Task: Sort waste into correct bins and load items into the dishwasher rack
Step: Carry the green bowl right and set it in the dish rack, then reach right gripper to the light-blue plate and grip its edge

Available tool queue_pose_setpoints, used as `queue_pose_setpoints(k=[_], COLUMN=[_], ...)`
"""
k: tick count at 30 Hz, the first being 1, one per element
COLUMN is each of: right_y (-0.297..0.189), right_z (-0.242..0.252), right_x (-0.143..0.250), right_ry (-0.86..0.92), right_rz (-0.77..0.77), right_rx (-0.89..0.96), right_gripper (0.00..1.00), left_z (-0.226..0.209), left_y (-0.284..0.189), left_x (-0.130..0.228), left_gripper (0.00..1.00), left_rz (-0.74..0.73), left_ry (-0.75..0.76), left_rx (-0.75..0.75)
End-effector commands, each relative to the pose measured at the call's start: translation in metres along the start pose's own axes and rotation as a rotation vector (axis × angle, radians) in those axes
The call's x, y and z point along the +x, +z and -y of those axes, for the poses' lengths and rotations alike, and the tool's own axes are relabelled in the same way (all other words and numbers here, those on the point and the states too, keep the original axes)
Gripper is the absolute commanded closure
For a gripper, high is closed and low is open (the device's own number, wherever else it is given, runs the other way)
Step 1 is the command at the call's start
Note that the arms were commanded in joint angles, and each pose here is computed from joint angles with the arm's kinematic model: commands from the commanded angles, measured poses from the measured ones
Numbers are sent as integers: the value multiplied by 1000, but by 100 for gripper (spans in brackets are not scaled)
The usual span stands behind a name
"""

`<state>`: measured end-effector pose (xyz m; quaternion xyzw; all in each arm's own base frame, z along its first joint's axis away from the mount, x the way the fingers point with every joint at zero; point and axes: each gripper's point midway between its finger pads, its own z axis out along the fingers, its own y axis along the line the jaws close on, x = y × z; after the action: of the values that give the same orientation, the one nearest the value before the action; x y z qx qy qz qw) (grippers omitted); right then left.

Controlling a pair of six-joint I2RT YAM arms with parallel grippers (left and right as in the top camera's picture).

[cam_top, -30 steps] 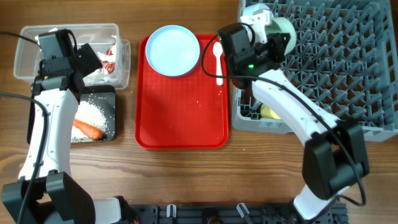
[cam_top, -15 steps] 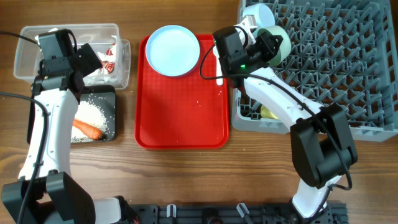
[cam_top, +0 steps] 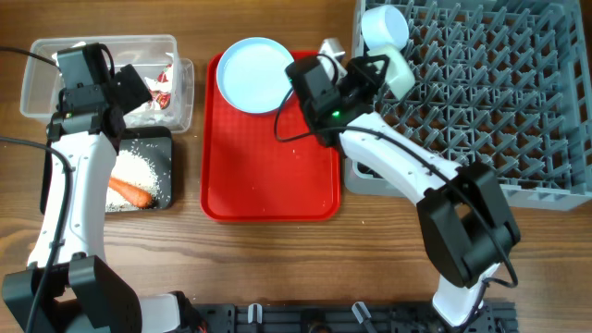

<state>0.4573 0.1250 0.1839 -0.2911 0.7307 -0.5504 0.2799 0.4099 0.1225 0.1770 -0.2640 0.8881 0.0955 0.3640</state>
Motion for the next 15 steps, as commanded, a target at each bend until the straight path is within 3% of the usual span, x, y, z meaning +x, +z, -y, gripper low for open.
queue_pose_setpoints(k=[1,3,4,6,11,15], right_y=[-8,-11,-11,-11,-15,-42], right_z=[-18,-21,-20,-16,-1,27], right_x=[-16,-20,-22,-27,-43,-67], right_ry=[-35,-32,-10,33,163,393], right_rz=[67,88,92,105,152,267], right_rx=[-60,-76,-73,-63,-32,-23], right_gripper=[56,42,18,2,0,0], left_z=[-3,-3,-3,-3,-3,-3], left_y=[0,0,0,0,0,0], left_x=[-7,-7,-7,-7,-7,-7], left_gripper=[0,0,0,0,0,0], left_rz=[15,15,15,15,15,15], left_ry=[2,2,2,2,2,2], left_rx=[-12,-12,-12,-12,-12,-12])
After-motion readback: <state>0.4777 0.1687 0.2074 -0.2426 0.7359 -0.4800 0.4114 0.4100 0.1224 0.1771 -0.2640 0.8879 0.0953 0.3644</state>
